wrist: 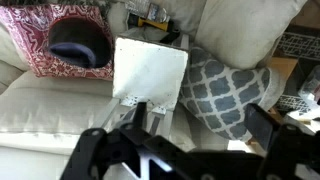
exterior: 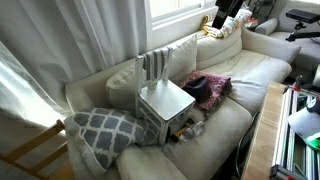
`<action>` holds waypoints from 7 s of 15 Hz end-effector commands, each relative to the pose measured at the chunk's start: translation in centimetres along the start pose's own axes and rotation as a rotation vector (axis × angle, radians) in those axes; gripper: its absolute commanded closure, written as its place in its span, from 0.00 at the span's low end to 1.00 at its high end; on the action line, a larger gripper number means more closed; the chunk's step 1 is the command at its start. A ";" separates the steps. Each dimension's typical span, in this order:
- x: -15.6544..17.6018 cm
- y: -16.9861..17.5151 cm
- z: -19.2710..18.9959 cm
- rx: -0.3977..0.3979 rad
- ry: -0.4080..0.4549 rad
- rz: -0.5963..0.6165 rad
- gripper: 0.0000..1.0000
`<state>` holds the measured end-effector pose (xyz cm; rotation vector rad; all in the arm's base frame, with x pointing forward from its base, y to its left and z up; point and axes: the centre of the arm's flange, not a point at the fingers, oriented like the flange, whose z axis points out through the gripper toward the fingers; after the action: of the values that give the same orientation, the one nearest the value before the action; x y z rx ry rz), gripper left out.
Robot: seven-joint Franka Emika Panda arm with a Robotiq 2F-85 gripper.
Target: Pick up both the black and red hat and hang them on the right corner of the backrest of the chair, pick up the black hat and put it on the seat of the chair
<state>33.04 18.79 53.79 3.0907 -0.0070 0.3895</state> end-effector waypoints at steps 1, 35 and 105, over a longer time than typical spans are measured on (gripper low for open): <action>0.0 0.0 0.0 0.000 0.000 0.000 0.00; 3.9 23.3 16.2 0.209 -0.419 -0.324 0.00; 10.2 38.7 59.1 0.245 -0.389 -0.203 0.62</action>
<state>57.56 -22.88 2.33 3.2951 0.3876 -0.1605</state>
